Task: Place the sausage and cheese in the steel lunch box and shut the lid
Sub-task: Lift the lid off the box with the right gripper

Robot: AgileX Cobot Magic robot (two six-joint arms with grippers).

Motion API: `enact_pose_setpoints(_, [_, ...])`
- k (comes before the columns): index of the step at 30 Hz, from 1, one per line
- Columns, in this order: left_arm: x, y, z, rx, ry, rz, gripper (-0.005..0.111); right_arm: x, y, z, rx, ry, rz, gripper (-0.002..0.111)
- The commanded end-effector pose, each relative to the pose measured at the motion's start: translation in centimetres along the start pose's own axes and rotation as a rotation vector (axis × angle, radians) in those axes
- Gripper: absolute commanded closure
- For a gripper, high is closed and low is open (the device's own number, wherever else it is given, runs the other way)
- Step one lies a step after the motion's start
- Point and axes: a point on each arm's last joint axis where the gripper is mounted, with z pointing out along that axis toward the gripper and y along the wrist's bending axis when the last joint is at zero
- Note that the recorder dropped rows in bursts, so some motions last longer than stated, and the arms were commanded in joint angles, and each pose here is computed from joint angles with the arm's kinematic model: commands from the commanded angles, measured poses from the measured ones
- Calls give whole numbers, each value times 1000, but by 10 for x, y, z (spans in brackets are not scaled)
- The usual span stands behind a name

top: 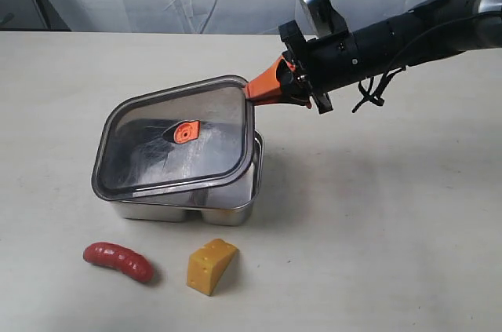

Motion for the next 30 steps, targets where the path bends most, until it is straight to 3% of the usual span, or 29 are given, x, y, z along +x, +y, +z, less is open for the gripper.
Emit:
enact_pose_setpoints(1, [1, 0, 0, -1, -1, 3, 106, -4, 6, -4, -20, -32, -25, 109])
enact_pose_setpoints(30, [1, 0, 0, -1, -1, 3, 106, -10, 14, -4, -81, -101, -36, 109])
